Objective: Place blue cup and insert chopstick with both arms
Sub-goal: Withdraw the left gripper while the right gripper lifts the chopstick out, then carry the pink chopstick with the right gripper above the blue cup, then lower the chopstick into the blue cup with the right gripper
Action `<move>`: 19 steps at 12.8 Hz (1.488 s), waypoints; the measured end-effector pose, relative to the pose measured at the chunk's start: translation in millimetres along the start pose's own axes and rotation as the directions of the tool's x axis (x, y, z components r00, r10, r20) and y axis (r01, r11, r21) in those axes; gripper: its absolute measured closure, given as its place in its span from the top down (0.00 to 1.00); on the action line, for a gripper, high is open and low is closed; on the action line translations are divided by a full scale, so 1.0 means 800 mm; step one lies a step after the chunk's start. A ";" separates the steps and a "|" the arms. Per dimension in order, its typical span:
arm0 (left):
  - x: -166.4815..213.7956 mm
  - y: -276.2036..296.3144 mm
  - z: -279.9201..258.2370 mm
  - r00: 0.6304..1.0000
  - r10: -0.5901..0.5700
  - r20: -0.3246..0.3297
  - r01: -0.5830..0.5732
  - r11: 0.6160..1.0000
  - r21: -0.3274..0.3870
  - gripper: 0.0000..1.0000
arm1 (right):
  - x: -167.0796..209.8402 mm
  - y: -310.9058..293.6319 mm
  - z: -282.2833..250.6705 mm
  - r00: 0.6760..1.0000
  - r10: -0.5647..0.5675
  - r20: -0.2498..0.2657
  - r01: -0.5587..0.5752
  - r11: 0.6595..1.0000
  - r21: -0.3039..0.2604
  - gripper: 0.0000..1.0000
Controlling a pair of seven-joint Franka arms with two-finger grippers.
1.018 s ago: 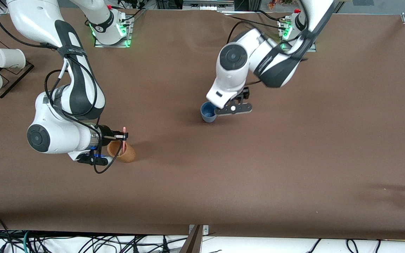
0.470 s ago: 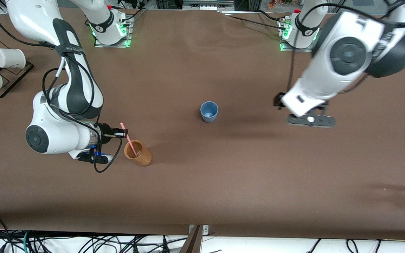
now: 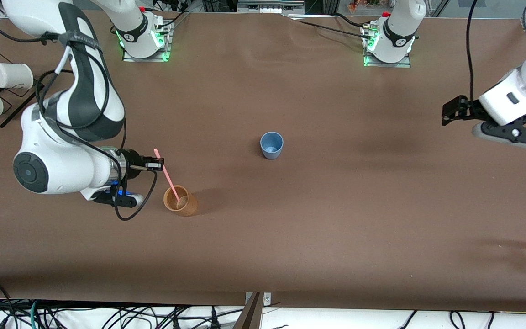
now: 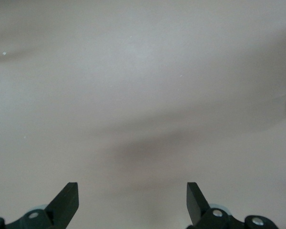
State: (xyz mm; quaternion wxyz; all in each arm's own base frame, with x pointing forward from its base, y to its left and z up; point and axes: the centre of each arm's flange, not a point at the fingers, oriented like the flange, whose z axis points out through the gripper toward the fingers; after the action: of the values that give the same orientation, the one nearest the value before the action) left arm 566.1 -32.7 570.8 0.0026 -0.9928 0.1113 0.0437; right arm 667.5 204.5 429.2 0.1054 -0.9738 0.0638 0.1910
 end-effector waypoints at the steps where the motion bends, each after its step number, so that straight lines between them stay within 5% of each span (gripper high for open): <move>1: -0.003 0.002 0.002 1.000 0.002 -0.002 -0.002 1.000 0.000 1.00 | -0.014 -0.013 -0.010 1.000 0.010 0.012 -0.010 1.000 -0.009 0.09; 7: -0.008 0.005 -0.009 1.000 -0.001 -0.027 0.002 1.000 0.005 1.00 | -0.108 -0.110 -0.064 0.996 0.071 0.052 -0.073 0.996 0.045 0.09; 13: -0.007 0.007 -0.010 0.999 -0.011 -0.031 0.011 1.000 0.005 1.00 | -0.169 -0.289 0.026 0.967 0.245 0.062 -0.252 0.953 0.169 0.09; 19: -0.006 0.010 -0.011 0.999 -0.005 -0.034 0.005 1.000 0.006 1.00 | -0.157 -0.315 0.103 0.934 0.339 0.111 -0.355 0.916 0.189 0.09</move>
State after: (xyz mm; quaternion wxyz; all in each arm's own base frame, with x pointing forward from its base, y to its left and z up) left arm 560.5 -40.0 580.0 0.0037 -0.9937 0.1089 0.0266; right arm 563.6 478.5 448.5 0.1726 -0.9228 0.2509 0.2361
